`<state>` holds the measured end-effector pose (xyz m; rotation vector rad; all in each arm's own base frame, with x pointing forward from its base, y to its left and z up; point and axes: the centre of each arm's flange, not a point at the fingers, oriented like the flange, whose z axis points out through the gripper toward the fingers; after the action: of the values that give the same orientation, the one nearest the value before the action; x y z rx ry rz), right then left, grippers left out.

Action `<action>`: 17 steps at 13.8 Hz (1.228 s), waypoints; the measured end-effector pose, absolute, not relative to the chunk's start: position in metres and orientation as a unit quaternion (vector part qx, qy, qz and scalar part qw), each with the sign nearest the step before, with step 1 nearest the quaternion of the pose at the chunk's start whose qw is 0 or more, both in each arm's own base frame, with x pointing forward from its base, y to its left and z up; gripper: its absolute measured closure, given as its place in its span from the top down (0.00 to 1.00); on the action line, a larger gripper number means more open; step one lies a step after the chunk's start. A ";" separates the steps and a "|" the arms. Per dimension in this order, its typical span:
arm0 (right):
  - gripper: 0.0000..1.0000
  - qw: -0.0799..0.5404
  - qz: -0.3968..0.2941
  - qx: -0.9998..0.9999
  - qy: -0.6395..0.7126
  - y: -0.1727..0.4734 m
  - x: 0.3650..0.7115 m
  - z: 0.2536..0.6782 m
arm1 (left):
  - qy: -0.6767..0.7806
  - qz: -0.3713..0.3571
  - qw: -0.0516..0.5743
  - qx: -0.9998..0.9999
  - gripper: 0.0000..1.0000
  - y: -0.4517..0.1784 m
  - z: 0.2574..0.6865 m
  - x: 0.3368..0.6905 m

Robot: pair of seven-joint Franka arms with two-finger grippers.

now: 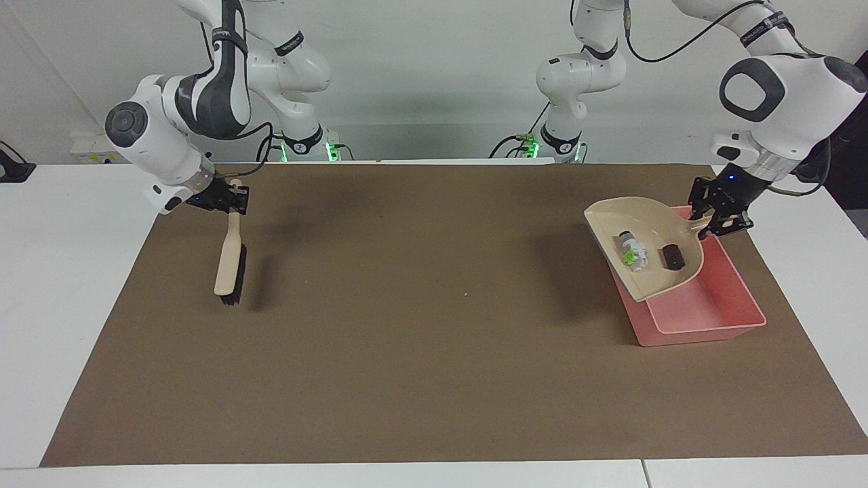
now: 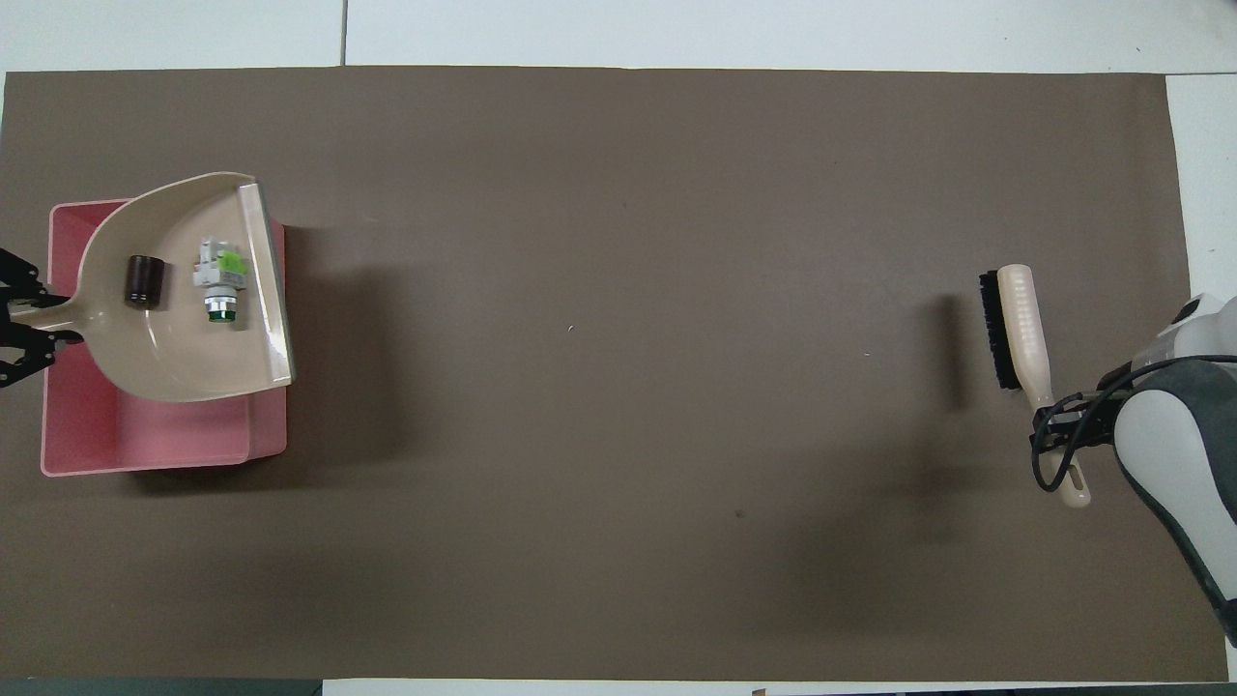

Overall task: Clean e-waste and dump in bin
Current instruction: 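Tip the dustpan with the left gripper to dump the component into the bin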

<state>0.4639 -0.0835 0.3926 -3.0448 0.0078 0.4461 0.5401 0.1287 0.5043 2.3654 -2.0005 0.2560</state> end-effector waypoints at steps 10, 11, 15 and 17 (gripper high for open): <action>0.26 0.028 0.144 -0.989 0.003 -0.088 0.457 0.350 | -0.678 -0.077 -0.119 0.721 0.33 0.175 0.495 0.560; 0.26 0.028 0.144 -0.989 0.003 -0.088 0.457 0.349 | -0.679 -0.088 -0.125 0.718 0.33 0.170 0.491 0.562; 0.45 0.028 0.143 -0.989 0.003 -0.088 0.456 0.348 | -0.687 -0.132 -0.151 0.699 0.33 0.143 0.475 0.571; 0.68 0.027 0.139 -0.990 0.003 -0.088 0.459 0.352 | -0.688 -0.138 -0.151 0.696 0.33 0.136 0.469 0.571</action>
<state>0.4588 -0.0884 0.3517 -3.0582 0.0091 0.4297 0.5708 0.1358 0.4693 2.4268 -2.3981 -0.4814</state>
